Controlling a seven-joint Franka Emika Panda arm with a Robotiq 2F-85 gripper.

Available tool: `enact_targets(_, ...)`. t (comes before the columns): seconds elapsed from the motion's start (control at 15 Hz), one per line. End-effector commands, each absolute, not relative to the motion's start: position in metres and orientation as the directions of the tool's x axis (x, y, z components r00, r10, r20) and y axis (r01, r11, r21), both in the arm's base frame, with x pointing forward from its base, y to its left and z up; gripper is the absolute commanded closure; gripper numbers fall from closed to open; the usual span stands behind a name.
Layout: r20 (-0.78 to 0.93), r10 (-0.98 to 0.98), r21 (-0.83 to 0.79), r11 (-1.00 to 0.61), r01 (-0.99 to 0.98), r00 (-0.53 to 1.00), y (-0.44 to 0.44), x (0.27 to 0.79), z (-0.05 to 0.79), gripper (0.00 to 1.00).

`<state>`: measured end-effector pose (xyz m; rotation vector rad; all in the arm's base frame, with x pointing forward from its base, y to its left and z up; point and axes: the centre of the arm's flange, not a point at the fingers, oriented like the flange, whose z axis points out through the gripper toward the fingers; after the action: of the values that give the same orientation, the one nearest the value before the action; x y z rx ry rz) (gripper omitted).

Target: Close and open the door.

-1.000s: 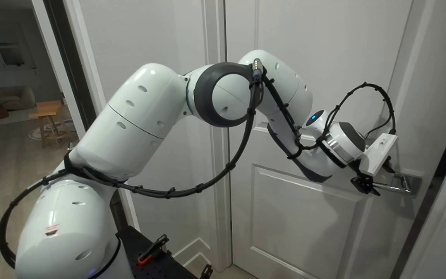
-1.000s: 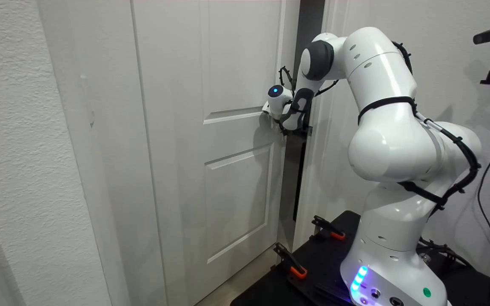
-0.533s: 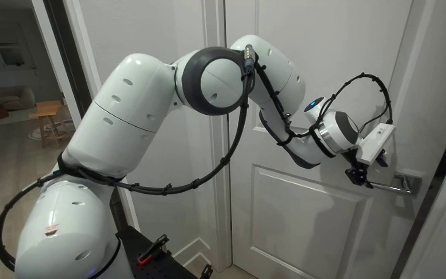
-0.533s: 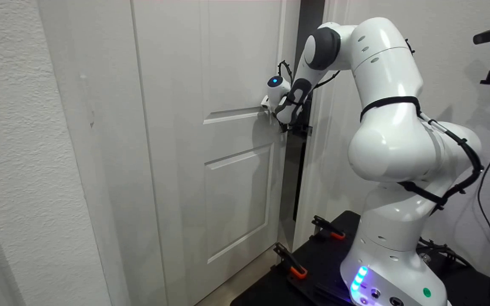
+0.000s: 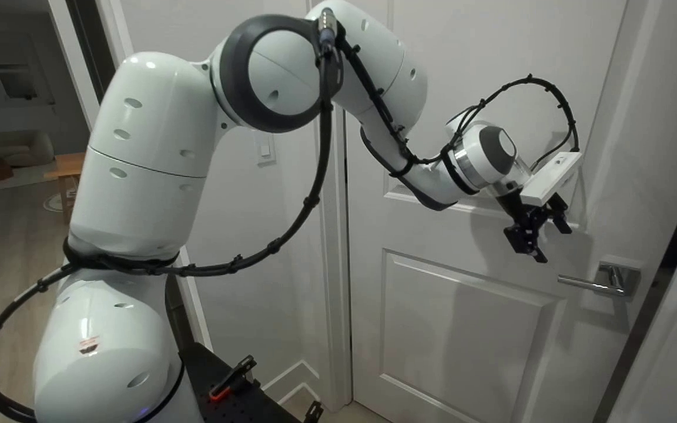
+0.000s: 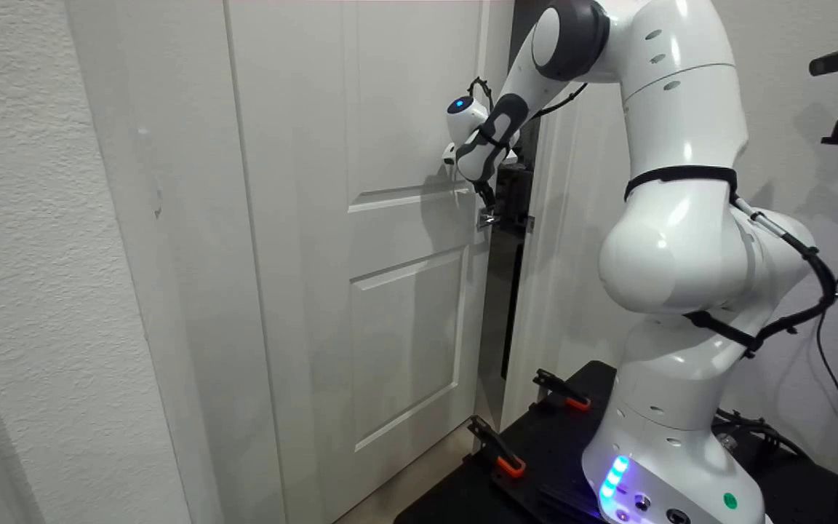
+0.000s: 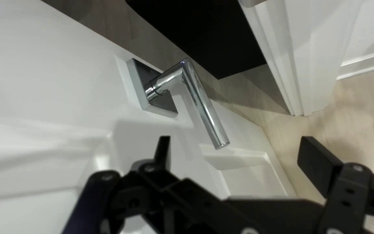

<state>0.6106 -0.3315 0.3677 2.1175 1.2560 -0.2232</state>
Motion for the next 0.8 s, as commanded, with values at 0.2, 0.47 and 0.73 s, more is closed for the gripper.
enact_targets(0.2, -0.477, 0.733, 0.309, -0.377, 0.873, 0.485, -0.288, 0.563, 0.434, 0.00)
enact_targets(0.47, -0.474, 0.744, 0.253, -0.397, 0.882, 0.471, -0.271, 0.544, 0.460, 0.00)
enact_targets(0.73, -0.460, 0.765, 0.193, -0.409, 0.892, 0.450, -0.258, 0.528, 0.479, 0.00)
